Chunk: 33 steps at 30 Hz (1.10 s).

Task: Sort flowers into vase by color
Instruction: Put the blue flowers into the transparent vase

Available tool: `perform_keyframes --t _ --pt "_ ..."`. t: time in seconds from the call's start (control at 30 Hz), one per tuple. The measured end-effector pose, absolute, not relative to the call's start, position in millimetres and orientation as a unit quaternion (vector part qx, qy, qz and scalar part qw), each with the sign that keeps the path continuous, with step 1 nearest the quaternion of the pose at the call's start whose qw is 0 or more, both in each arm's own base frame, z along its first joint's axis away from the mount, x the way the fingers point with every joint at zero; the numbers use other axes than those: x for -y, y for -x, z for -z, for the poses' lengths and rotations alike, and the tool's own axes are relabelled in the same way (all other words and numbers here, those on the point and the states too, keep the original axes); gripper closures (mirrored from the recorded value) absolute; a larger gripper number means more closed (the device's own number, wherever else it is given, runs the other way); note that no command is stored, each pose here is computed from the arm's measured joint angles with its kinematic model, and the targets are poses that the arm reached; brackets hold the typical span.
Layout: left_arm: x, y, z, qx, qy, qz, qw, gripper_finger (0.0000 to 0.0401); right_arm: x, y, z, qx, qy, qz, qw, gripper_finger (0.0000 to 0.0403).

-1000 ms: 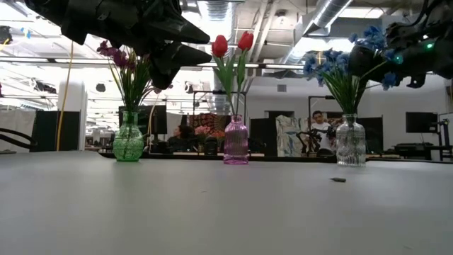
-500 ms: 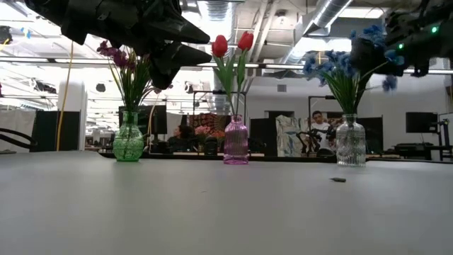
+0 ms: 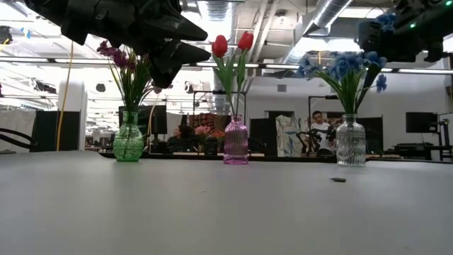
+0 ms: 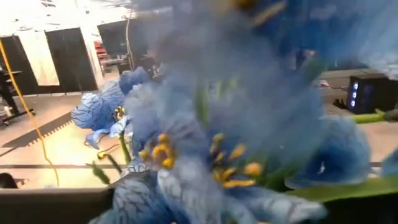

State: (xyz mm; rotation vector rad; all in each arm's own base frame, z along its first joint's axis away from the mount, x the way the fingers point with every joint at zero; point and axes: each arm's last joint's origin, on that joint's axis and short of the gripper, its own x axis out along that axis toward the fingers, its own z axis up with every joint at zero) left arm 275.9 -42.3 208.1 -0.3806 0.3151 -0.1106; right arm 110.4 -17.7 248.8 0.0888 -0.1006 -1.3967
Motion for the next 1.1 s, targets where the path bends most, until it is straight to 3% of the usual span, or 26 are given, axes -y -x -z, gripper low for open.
perform_keyframes --t 0.67,1.1 --pt "42.8 -275.8 -208.1 -0.155 0.176 0.057 0.970 0.0264 10.6 -111.3 -228.2 0.020 -0.024 0.640 0.767 0.0182" --pt "43.5 -275.7 -208.2 -0.157 0.177 0.069 0.969 0.0264 15.8 -115.0 -217.6 0.002 -0.011 0.604 0.797 0.0182"
